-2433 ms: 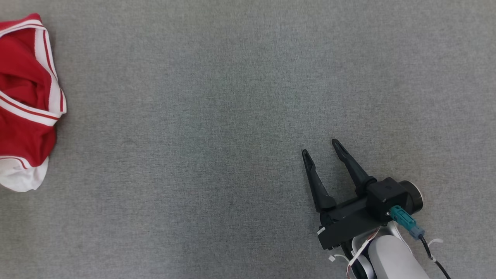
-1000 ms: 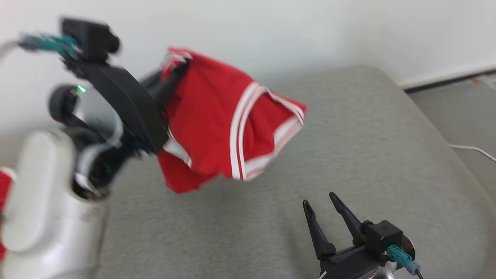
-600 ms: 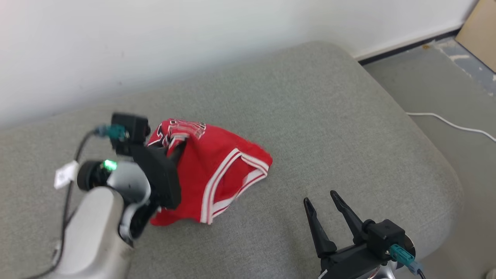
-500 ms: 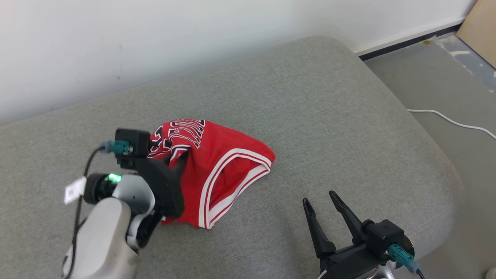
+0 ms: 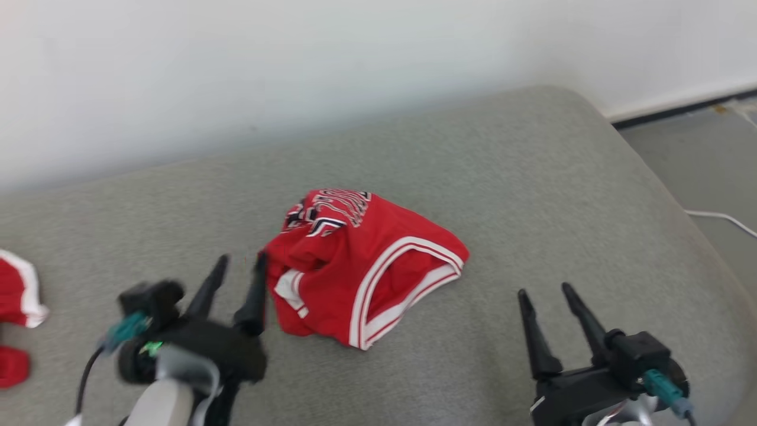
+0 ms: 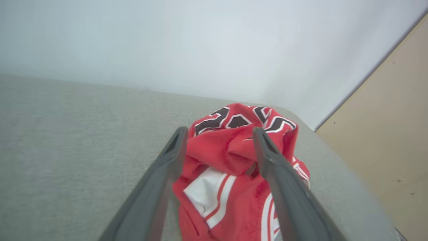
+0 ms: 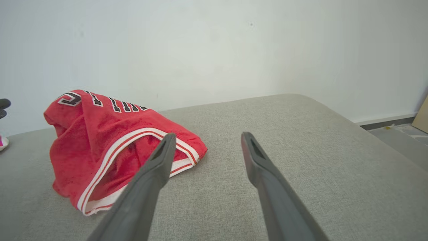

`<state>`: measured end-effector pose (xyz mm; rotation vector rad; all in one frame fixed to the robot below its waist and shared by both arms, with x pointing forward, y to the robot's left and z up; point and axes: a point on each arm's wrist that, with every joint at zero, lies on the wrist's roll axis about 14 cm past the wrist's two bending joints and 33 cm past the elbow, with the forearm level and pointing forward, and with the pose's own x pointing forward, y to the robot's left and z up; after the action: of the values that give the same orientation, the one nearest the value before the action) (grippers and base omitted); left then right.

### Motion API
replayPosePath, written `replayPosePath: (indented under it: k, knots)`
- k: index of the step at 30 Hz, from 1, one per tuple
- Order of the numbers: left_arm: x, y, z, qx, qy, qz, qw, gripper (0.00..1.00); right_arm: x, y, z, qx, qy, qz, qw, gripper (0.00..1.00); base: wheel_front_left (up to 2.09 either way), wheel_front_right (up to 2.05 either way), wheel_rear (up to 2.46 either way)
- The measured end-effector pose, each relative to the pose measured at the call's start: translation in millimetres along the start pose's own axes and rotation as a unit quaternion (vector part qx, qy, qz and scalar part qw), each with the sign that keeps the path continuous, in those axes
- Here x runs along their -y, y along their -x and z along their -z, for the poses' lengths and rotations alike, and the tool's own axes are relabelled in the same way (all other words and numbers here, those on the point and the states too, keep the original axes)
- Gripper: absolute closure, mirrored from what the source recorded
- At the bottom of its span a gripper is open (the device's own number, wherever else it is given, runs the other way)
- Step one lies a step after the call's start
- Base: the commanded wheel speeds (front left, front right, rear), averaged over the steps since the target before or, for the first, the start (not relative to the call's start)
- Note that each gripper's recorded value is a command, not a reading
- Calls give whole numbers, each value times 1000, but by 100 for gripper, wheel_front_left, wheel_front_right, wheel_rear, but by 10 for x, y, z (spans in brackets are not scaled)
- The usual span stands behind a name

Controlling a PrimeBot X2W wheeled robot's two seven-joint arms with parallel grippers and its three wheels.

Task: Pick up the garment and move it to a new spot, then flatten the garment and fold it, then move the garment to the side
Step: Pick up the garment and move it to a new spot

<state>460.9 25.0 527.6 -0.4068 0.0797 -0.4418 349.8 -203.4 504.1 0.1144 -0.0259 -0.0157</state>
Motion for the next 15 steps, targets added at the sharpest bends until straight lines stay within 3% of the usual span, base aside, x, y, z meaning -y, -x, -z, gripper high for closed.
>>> replayPosePath:
  k: [2,8,15]
  knots:
    - [-191,178,-120,29,-30,-21,999,0,11,-33,-71,9,5,0,1000,0,0,0,0]
    - [-597,812,-208,74,-52,-94,991,0,-73,-80,-129,13,23,-16,1000,0,0,0,0]
    - [-835,1422,-215,88,-88,-158,980,0,-265,-142,-99,5,40,-62,997,0,0,0,0]
